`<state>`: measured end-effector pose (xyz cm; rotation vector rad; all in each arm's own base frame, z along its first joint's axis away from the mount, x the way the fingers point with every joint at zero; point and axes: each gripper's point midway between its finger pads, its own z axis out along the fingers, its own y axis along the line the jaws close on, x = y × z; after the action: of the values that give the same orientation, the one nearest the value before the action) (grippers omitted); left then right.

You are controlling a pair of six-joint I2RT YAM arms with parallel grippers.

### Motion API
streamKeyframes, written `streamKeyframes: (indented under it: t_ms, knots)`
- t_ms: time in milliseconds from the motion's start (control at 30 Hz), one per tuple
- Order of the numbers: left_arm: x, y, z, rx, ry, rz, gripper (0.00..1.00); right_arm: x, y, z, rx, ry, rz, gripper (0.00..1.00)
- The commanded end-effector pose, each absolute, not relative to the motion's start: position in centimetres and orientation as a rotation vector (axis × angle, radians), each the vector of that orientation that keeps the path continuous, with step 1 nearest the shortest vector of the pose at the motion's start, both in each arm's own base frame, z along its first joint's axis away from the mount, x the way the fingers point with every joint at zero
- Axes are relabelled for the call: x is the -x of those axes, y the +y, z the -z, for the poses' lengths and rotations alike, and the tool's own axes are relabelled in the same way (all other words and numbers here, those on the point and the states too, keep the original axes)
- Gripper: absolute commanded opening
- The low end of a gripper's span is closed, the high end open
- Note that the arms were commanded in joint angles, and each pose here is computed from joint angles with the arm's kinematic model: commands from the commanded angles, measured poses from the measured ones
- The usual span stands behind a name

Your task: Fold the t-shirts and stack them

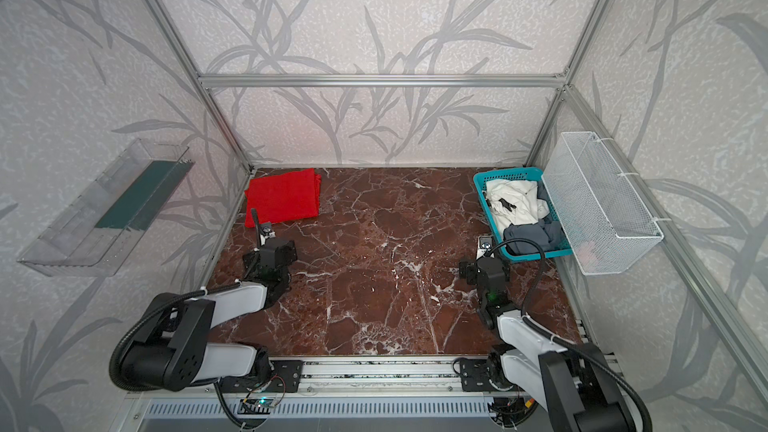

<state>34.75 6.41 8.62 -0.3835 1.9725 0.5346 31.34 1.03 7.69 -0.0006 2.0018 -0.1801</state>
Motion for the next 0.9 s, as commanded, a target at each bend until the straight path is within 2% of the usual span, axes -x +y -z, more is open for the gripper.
streamKeyframes:
  t_ms: [0,67,200,367,500,867]
  knots:
    - [-38.5,5.8,-10.7,0.331,1.857,-0.374,0.99,-34.6,2.1,-13.7,0.031,1.727,0.147,0.99]
    - [-38.4,5.9,-10.4,0.341,1.921,-0.341,0.99,-35.5,2.7,-13.2,0.071,1.713,0.119,0.99]
    - [-38.3,6.1,-9.6,0.346,1.908,-0.333,0.99,-37.5,4.3,-10.7,0.150,1.707,0.086,0.99]
    - [-38.4,6.1,-9.7,0.347,1.906,-0.332,0.99,-39.6,4.6,-9.1,0.181,1.952,0.025,0.99]
    - [-38.4,6.1,-9.7,0.346,1.905,-0.331,0.99,-39.6,3.4,-9.3,0.118,1.897,-0.006,0.99]
    - [-38.4,6.1,-9.7,0.346,1.905,-0.332,0.99,-39.4,5.0,-9.4,0.223,1.875,-0.063,0.99]
